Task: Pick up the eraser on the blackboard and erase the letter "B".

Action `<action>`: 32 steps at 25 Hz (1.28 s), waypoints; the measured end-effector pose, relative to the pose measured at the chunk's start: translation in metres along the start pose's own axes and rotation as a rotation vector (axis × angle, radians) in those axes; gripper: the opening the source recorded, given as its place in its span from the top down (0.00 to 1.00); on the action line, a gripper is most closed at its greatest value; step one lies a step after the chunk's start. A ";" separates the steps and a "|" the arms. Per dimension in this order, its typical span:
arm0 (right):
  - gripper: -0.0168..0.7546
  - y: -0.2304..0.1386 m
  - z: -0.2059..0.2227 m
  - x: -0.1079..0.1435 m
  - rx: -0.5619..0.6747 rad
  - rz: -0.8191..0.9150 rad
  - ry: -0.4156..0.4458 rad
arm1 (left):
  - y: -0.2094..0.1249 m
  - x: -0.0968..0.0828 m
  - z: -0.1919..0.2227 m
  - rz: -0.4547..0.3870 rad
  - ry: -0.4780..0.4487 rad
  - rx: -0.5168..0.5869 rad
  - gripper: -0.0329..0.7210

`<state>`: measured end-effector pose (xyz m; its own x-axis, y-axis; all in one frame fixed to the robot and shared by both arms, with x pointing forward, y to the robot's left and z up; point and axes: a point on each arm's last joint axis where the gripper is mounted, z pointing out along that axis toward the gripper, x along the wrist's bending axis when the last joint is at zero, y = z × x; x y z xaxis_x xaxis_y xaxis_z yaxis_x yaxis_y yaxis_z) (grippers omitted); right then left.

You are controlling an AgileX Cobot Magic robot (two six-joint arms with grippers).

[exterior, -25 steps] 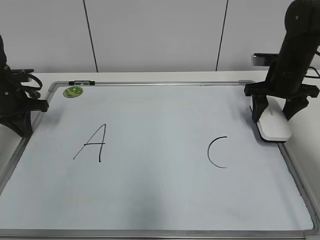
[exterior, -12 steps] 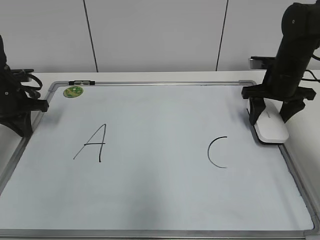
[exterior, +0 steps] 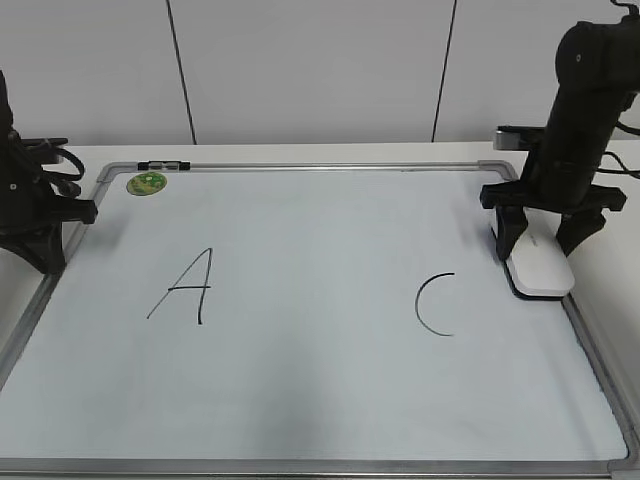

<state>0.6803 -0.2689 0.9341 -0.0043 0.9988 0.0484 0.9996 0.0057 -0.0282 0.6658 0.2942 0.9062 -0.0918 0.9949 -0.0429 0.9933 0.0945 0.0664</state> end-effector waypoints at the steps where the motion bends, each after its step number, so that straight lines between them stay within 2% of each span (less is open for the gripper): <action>1: 0.30 0.000 0.000 0.000 0.000 0.000 0.000 | 0.000 0.000 0.000 0.001 0.000 0.000 0.92; 7: 0.29 0.000 0.000 0.000 -0.001 0.000 0.000 | 0.000 0.000 0.000 0.001 -0.001 0.000 0.92; 9: 0.26 0.000 0.000 0.000 -0.001 0.001 0.002 | 0.000 0.000 0.000 0.000 -0.002 0.000 0.92; 10: 0.17 0.000 0.000 0.000 -0.001 0.001 0.002 | 0.000 0.000 0.000 0.001 -0.002 0.000 0.92; 13: 0.12 0.000 0.000 0.000 -0.003 0.001 0.002 | 0.000 0.000 0.000 0.001 -0.002 0.000 0.92; 20: 0.12 0.011 -0.019 0.002 -0.078 -0.003 0.006 | 0.002 -0.001 -0.002 0.001 -0.005 -0.008 0.89; 23: 0.12 0.010 -0.032 0.002 -0.110 -0.005 0.006 | 0.003 -0.001 -0.009 0.000 -0.009 -0.027 0.80; 28: 0.12 0.006 -0.057 0.002 -0.166 -0.010 0.001 | 0.005 -0.002 -0.050 0.013 -0.006 -0.133 0.51; 32: 0.13 0.004 -0.065 0.003 -0.184 0.003 0.001 | 0.001 -0.001 -0.069 0.023 0.007 -0.151 0.39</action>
<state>0.6860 -0.2695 0.9995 -0.0017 0.9988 0.0491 0.9879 -0.0060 0.1548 0.6624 0.2962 0.9747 -0.0705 0.9970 -0.0332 0.9733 0.0760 0.2167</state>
